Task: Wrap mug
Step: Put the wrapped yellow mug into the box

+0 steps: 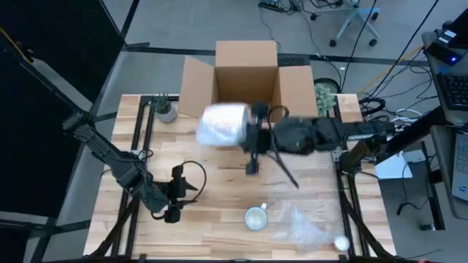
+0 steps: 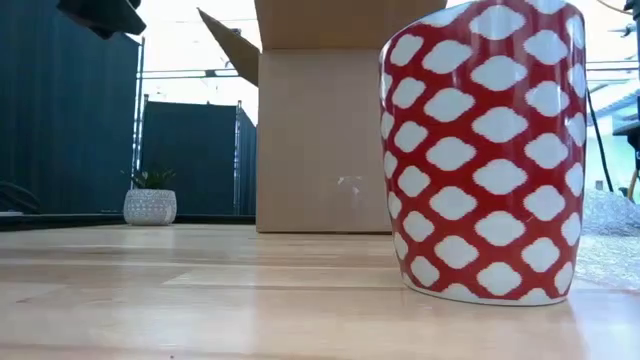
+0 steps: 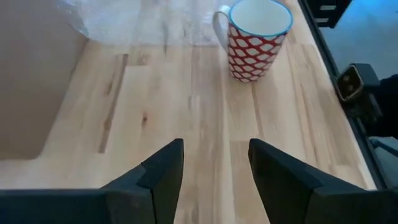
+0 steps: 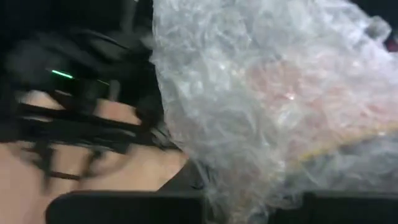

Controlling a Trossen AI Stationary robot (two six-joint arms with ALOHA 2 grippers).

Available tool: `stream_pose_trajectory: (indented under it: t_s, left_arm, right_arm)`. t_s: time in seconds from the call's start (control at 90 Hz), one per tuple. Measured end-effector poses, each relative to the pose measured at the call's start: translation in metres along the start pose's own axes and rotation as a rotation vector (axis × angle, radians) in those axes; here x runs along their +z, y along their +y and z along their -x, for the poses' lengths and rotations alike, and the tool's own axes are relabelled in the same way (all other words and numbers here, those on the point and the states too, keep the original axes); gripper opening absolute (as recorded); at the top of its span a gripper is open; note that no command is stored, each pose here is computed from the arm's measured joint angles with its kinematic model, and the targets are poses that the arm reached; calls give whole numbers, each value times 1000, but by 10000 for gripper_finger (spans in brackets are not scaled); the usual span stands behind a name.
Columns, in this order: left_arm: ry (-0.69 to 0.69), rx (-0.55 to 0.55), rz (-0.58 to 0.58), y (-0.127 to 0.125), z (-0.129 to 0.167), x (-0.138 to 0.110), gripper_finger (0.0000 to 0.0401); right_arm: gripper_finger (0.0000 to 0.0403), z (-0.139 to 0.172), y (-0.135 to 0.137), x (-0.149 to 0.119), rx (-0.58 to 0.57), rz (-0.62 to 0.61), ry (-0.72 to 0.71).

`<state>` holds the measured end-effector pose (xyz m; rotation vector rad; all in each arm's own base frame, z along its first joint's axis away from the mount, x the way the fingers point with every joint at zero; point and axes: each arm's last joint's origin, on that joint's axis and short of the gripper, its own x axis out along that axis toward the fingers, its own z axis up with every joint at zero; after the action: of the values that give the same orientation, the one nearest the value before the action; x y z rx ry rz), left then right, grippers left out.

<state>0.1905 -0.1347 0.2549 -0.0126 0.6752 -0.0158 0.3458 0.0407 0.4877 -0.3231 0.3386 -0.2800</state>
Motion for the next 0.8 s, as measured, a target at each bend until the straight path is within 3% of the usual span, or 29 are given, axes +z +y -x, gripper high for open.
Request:
stream_pose_trajectory:
  t_s: [0.2,0.344,0.556,0.8]
  left_arm:
    - [2,45,29,10,-5,4,171]
    - [1,75,38,19,-12,1,171]
    - [-12,85,67,26,-27,-11,171]
    - [-48,59,93,28,-39,-31,171]
  right_arm:
    - [15,-34,-59,-38,-131,-59,233]
    - [15,-58,-87,-68,-89,-148,359]
    - [15,-98,-92,-121,28,-253,538]
    - [15,-115,-88,-158,15,-313,626]
